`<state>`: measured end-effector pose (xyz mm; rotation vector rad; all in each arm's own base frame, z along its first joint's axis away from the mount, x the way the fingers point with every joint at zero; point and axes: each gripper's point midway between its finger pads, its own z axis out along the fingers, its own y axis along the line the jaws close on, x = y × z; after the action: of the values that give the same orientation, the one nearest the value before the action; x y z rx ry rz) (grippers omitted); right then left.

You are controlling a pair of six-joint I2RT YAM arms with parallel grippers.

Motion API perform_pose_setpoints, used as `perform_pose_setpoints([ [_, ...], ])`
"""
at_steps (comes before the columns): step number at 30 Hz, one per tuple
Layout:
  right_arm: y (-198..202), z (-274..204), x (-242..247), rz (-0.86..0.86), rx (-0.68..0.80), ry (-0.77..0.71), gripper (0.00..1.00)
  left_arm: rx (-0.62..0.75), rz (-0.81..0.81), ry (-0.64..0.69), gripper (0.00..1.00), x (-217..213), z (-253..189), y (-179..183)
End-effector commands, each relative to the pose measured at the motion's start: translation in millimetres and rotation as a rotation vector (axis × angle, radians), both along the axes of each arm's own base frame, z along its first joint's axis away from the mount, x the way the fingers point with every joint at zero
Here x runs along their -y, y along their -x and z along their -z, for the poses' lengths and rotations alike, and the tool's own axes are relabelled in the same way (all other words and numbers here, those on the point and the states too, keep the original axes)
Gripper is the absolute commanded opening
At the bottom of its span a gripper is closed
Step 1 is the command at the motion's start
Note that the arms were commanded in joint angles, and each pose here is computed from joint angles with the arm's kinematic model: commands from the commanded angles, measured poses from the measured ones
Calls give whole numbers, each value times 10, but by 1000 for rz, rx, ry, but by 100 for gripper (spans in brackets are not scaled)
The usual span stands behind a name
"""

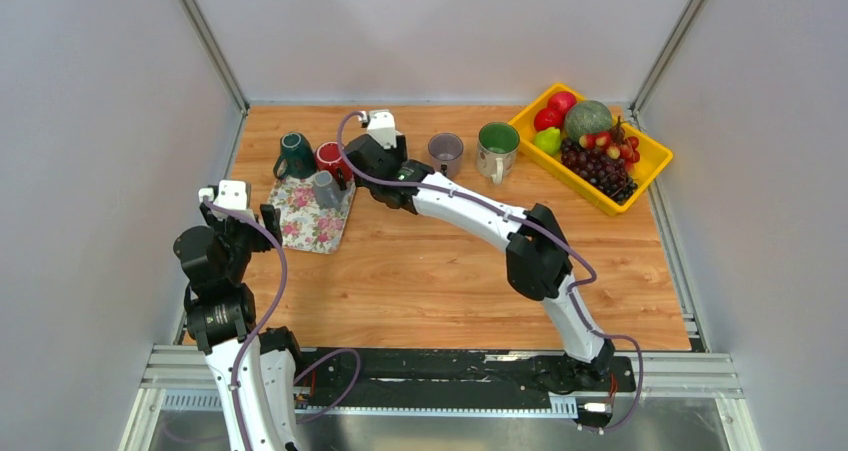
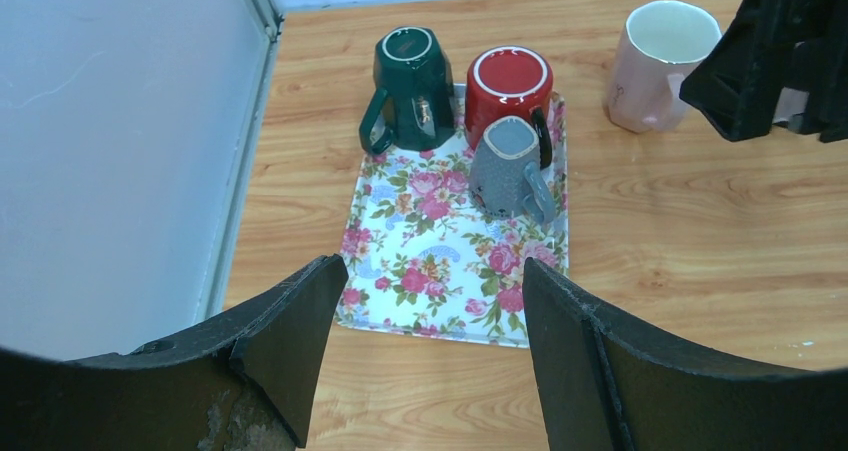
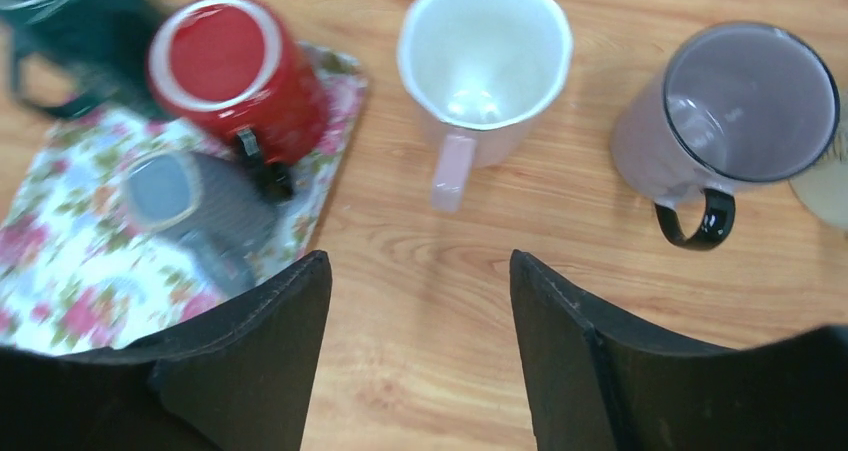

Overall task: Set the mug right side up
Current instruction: Turn over the cup on the tray.

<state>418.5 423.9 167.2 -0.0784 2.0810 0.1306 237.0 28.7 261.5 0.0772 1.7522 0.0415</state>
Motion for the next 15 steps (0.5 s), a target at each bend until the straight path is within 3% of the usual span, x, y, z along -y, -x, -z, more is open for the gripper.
perform_pose_setpoints([
  [1,352,-740,-358,-308,110,-21,71,42,-11,-3,76,-20,-100,-3],
  [6,590,-591,-619,-612,135,104,74,48,-25,-3,77,-39,-120,4],
  [15,690,-61,-864,-841,96,212,80,57,-53,-3,77,-87,-141,10],
])
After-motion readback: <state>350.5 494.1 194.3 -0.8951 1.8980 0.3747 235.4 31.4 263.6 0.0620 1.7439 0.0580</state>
